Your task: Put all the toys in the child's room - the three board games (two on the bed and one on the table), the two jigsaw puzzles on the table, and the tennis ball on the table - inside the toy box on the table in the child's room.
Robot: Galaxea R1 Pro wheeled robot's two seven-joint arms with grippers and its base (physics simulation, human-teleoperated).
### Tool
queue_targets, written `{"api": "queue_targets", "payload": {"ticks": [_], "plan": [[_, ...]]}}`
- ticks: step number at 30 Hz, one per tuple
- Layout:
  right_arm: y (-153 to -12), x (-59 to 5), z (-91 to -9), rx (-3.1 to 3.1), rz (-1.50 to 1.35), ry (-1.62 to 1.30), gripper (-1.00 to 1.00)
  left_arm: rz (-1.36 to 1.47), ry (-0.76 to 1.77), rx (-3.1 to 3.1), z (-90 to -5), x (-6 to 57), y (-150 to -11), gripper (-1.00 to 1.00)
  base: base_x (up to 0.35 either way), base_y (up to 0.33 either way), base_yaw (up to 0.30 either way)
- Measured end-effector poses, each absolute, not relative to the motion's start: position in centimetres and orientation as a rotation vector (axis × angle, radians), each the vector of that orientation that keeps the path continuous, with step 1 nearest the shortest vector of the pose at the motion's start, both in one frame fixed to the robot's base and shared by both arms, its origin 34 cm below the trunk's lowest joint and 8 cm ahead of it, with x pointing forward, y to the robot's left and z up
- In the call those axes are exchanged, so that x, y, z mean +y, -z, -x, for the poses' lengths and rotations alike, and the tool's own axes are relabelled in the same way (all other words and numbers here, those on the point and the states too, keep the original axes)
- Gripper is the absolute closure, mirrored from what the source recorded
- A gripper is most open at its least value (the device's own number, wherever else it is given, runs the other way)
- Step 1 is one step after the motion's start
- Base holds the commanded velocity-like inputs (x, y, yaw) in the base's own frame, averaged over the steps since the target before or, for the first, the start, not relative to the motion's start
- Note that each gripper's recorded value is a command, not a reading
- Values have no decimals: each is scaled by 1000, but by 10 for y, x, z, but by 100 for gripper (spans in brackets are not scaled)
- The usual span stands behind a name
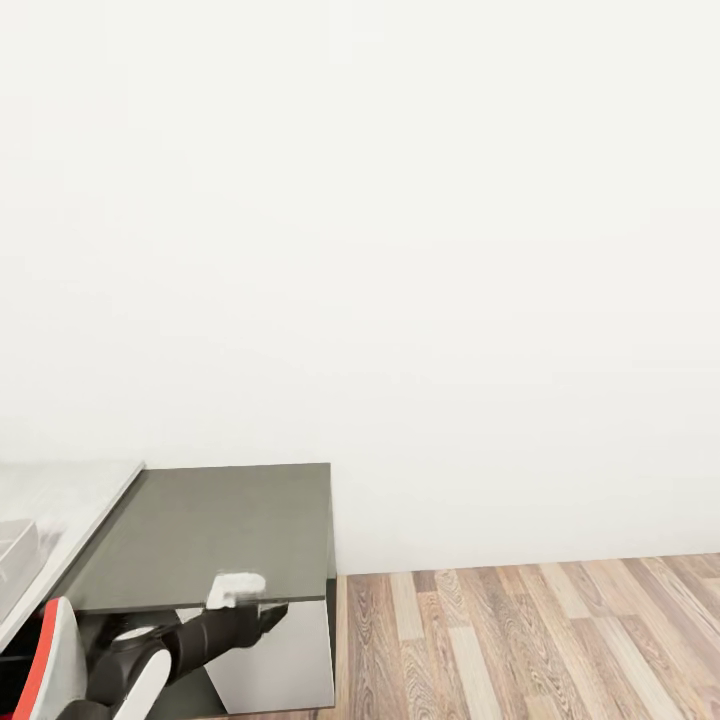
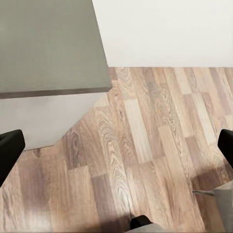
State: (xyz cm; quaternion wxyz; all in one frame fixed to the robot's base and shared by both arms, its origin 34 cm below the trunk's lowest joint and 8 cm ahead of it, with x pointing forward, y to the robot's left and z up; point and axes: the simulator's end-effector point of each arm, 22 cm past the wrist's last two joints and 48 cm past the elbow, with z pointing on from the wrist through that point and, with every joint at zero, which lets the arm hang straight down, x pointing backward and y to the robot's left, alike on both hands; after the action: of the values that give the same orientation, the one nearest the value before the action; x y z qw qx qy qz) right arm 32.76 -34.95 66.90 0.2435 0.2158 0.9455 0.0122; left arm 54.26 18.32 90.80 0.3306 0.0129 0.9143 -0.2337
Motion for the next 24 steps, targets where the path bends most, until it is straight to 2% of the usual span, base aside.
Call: {"api": "queue_targets", "payload": {"ticks": [15, 24], "plan": [[-665, -326, -326, 2604, -504, -57, -100, -82, 495, 2446, -518, 193, -860, -100, -2, -7, 0], [-665, -322, -326, 2607, -491, -61, -100, -70, 482, 2483, -510, 197, -844, -100, -64, -175, 0]]}}
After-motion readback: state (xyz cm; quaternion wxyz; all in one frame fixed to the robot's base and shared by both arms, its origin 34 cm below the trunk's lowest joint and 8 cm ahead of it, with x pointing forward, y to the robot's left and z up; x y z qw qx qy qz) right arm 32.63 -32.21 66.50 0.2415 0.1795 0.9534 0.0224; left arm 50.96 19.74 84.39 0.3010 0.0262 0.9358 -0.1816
